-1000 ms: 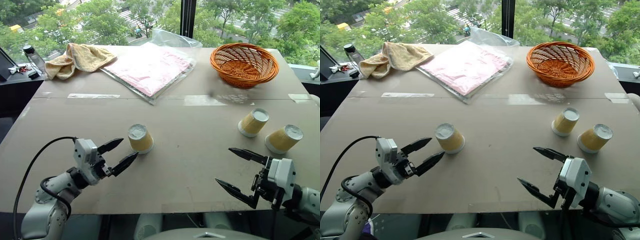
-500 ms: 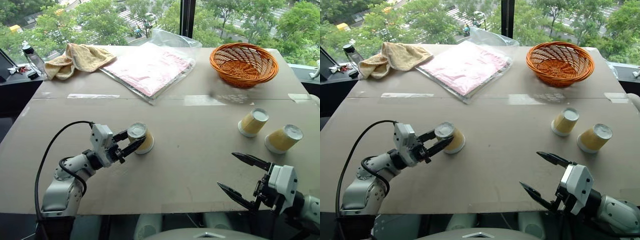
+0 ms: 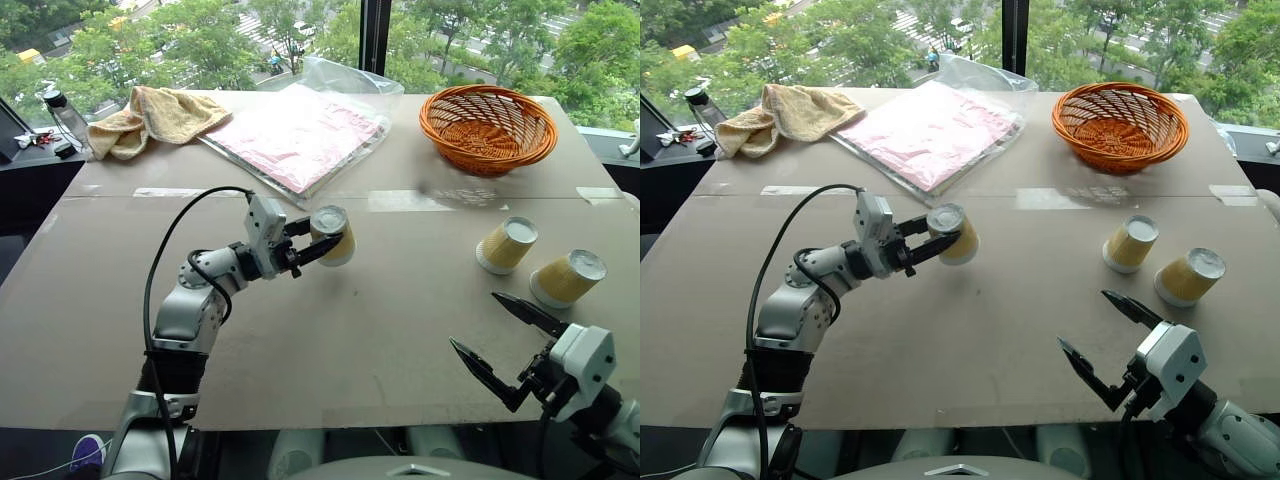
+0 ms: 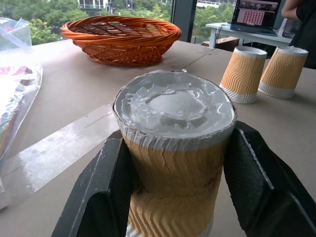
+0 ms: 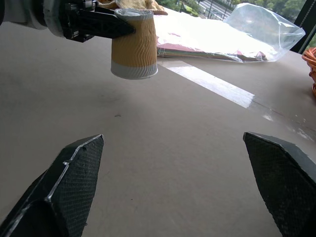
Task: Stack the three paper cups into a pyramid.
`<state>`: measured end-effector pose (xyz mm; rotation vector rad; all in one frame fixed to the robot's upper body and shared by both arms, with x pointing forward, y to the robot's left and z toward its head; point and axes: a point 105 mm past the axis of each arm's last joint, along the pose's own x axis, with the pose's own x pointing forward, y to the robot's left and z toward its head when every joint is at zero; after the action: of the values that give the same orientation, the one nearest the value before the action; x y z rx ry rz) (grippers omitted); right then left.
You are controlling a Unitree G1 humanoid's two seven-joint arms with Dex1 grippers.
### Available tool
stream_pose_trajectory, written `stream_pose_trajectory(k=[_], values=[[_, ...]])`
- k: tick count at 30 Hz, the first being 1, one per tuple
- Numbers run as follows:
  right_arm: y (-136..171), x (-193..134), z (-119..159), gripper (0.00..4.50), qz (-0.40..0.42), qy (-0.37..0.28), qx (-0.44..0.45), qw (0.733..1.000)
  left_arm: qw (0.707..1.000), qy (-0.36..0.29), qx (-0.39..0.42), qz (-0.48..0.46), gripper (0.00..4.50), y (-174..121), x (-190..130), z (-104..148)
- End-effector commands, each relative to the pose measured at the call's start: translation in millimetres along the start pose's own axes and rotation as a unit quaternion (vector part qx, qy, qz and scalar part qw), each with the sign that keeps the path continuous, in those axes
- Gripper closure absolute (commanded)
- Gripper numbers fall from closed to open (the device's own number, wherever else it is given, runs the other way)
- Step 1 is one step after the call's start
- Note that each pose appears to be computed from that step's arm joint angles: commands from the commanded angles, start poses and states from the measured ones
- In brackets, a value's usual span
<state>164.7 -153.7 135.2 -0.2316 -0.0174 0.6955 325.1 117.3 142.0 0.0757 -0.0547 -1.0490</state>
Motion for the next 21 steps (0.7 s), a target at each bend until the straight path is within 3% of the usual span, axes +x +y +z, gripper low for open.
stream_pose_trajectory(k=[1, 4, 5, 6, 7, 9, 13, 16, 21], values=[[1.4, -4.5, 15.8, 0.0, -0.023, -0.019, -0.025, 0.999, 1.0, 0.007, 0.012, -0.023, 2.44, -2.1, 13.2, -3.6], [3.6, -6.0, 16.7, 0.0, -0.035, -0.016, -0.025, 0.999, 0.999, 0.017, 0.015, -0.048, 2.44, -6.5, 20.3, -12.1], [3.8, -6.2, 16.9, 0.0, -0.038, -0.015, -0.024, 0.999, 0.998, 0.018, 0.019, -0.053, 1.47, -7.4, 21.0, -13.3], [3.3, -6.4, 17.0, 0.0, -0.042, -0.014, -0.025, 0.999, 0.998, 0.019, 0.017, -0.055, 1.19, -7.2, 21.6, -13.5], [2.4, -7.2, 17.6, 0.0, -0.05, -0.015, -0.024, 0.998, 0.998, 0.015, 0.017, -0.054, 0.54, -6.1, 21.5, -11.8], [-4.6, -8.7, 20.4, 0.0, -0.082, -0.023, -0.013, 0.996, 0.999, 0.001, 0.011, -0.044, 0.04, -1.3, 19.1, -4.6], [-29.1, -13.8, 23.9, 0.0, -0.166, -0.034, -0.019, 0.985, 0.999, -0.034, -0.003, -0.042, 0.04, 0.6, 8.6, 12.8], [-69.4, -23.6, 11.3, 0.0, -0.269, -0.004, -0.018, 0.963, 0.997, -0.052, -0.015, -0.057, 0.04, -3.5, -10.3, 26.7], [-116.9, -39.7, -10.5, 0.0, -0.363, 0.054, -0.021, 0.93, 0.988, -0.053, -0.038, -0.141, 0.04, -34.2, -33.2, 43.6]])
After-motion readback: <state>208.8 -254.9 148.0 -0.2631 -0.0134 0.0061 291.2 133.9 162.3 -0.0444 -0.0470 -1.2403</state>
